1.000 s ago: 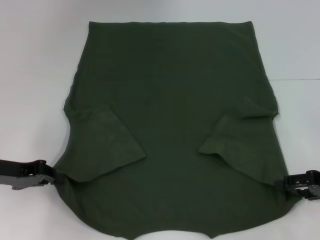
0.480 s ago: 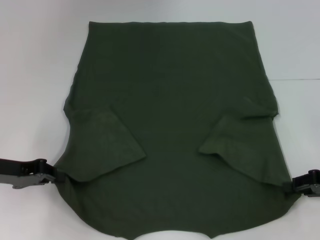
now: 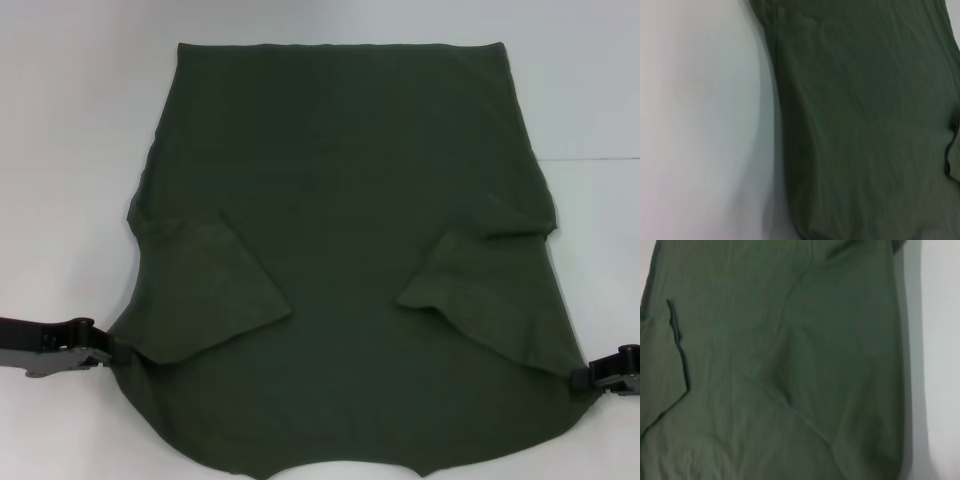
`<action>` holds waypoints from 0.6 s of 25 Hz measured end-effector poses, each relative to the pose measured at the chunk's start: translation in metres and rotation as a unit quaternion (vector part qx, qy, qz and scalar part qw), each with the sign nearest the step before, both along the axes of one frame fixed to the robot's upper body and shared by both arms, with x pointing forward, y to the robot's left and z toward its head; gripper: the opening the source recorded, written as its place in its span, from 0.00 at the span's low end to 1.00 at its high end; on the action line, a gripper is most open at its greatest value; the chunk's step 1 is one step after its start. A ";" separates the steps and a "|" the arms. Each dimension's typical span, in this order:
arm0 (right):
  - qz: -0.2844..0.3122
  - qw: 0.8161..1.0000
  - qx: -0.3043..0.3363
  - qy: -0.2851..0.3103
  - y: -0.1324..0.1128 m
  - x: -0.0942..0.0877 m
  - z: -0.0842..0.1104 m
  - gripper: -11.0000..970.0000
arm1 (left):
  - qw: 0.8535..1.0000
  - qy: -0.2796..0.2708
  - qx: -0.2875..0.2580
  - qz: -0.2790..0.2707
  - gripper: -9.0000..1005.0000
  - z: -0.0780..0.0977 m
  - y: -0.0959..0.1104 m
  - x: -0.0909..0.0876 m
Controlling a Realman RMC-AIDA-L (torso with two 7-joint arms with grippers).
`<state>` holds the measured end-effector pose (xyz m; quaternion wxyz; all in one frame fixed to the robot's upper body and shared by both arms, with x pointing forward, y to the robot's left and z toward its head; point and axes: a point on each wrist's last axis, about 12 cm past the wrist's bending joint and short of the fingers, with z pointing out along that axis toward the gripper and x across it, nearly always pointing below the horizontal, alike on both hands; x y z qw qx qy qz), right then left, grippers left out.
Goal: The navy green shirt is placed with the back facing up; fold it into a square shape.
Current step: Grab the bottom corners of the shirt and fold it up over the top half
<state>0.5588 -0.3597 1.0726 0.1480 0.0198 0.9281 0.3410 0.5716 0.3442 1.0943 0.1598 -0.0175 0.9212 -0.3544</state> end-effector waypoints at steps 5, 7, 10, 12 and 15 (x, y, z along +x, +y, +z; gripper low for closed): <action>0.007 1.000 -0.009 -0.006 0.000 0.000 -0.001 0.22 | 1.000 -0.001 0.000 -0.001 0.04 0.000 0.000 0.000; 0.008 1.000 -0.009 -0.007 0.000 0.001 -0.001 0.17 | 1.000 -0.001 0.000 0.000 0.04 0.000 0.000 0.000; 0.010 1.000 -0.011 -0.010 -0.001 0.000 -0.001 0.10 | 1.000 -0.001 -0.001 0.001 0.04 0.000 0.000 -0.001; 0.010 1.000 -0.012 -0.012 -0.002 0.000 0.000 0.06 | 1.000 0.000 -0.001 0.000 0.04 -0.001 0.000 -0.001; 0.011 1.000 -0.011 -0.014 -0.003 -0.001 0.000 0.03 | 1.000 0.000 -0.001 0.000 0.04 -0.001 0.000 -0.001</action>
